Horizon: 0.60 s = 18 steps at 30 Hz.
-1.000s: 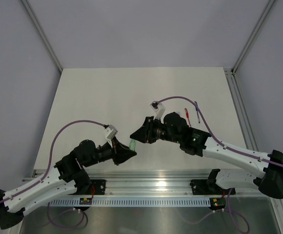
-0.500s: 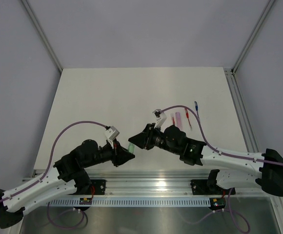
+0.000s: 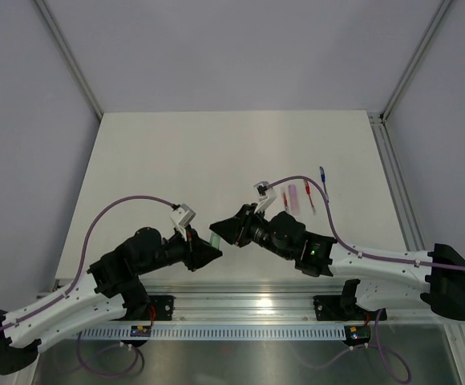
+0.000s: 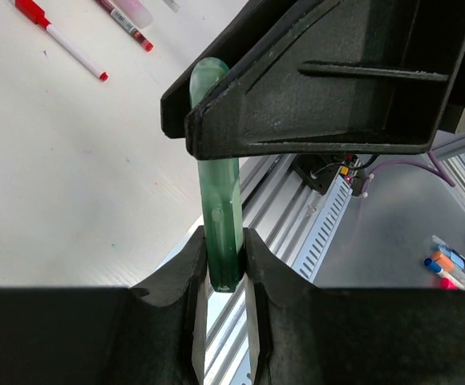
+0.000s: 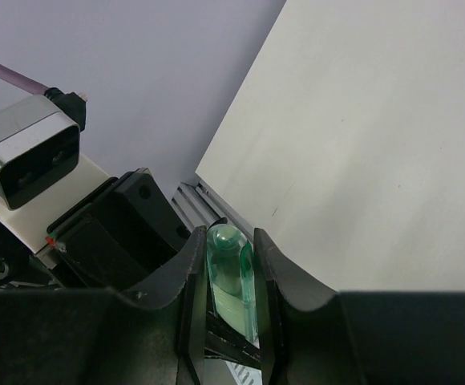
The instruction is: Insert the pens into the pen caps
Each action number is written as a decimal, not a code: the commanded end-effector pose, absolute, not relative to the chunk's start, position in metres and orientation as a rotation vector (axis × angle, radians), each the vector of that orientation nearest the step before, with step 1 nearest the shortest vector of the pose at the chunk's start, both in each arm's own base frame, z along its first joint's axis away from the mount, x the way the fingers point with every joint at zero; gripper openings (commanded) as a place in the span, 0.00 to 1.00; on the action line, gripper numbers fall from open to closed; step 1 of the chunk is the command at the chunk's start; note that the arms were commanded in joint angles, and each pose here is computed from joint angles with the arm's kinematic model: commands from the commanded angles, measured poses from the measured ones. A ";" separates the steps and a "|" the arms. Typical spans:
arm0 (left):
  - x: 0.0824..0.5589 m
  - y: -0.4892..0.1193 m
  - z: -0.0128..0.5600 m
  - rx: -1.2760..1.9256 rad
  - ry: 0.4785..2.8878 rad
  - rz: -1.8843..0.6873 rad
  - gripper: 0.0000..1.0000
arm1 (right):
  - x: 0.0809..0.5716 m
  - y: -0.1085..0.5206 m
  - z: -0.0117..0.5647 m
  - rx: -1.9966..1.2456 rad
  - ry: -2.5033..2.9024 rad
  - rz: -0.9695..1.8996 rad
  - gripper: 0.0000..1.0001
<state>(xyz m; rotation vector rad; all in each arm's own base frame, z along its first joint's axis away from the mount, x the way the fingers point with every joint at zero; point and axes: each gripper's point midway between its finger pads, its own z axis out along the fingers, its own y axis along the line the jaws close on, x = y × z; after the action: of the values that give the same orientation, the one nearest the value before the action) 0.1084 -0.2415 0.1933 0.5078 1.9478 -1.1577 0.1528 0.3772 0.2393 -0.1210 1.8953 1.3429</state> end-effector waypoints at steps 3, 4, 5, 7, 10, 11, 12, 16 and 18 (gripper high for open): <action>0.149 -0.214 0.370 0.172 1.317 -1.216 0.00 | 0.079 0.365 0.150 -0.410 2.261 1.257 0.00; 0.150 -0.211 0.370 0.165 1.319 -1.202 0.00 | 0.078 0.365 0.151 -0.416 2.256 1.258 0.00; 0.149 -0.209 0.373 0.162 1.313 -1.200 0.00 | 0.077 0.367 0.151 -0.424 2.258 1.271 0.00; 0.147 -0.210 0.376 0.166 1.305 -1.215 0.00 | 0.073 0.371 0.144 -0.433 2.283 1.285 0.00; 0.144 -0.225 0.374 0.231 1.325 -1.244 0.01 | 0.072 0.373 0.130 -0.416 2.311 1.281 0.00; 0.144 -0.230 0.373 0.249 1.338 -1.250 0.02 | 0.072 0.374 0.129 -0.411 2.315 1.281 0.00; 0.143 -0.237 0.366 0.277 1.366 -1.260 0.06 | 0.074 0.374 0.130 -0.403 2.309 1.278 0.00; 0.142 -0.242 0.348 0.286 1.412 -1.272 0.25 | 0.096 0.370 0.147 -0.338 2.264 1.219 0.00; 0.142 -0.242 0.339 0.284 1.447 -1.268 0.38 | 0.116 0.364 0.161 -0.263 2.231 1.222 0.00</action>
<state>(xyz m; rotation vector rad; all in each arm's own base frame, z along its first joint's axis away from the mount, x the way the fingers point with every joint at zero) 0.1201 -0.2451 0.1972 0.4717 1.9401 -1.1223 0.1495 0.3769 0.2179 -0.1214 1.9674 1.2975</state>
